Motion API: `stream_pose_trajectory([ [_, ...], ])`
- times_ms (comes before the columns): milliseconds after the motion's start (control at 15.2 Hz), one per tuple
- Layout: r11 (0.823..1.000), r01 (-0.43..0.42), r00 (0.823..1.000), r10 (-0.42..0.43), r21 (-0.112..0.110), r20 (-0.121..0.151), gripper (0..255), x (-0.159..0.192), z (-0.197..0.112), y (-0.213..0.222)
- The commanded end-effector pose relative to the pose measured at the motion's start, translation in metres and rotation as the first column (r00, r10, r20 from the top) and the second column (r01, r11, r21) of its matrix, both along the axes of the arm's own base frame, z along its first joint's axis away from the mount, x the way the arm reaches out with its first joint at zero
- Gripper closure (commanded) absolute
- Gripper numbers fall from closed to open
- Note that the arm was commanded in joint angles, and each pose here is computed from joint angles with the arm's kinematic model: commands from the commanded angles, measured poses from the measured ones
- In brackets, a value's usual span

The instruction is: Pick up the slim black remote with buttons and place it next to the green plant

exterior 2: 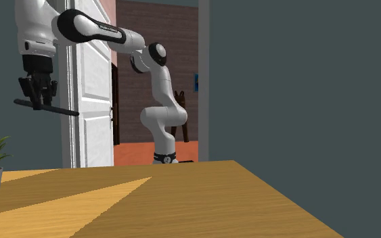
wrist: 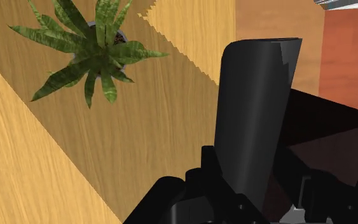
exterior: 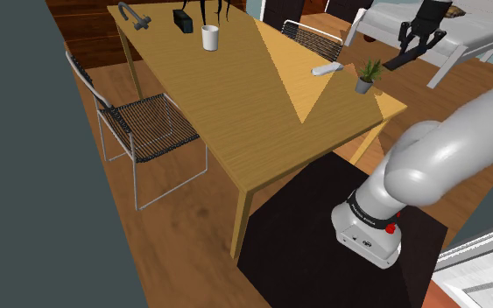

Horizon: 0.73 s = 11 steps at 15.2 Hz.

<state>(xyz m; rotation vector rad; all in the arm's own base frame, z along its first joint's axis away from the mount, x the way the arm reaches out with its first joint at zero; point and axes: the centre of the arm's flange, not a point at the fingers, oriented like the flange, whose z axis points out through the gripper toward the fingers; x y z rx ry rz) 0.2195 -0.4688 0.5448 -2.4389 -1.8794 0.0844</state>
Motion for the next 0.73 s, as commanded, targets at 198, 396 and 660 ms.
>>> stream_pose_trajectory([
  [198,1.000,-0.003,1.000,0.003,-0.004,0.000,255,-0.027,0.003,-0.063],
  [396,1.000,-0.003,1.000,0.003,-0.004,0.000,255,-0.042,0.003,-0.100],
  [660,1.000,-0.003,1.000,0.003,-0.004,0.000,255,-0.047,-0.013,-0.112],
])
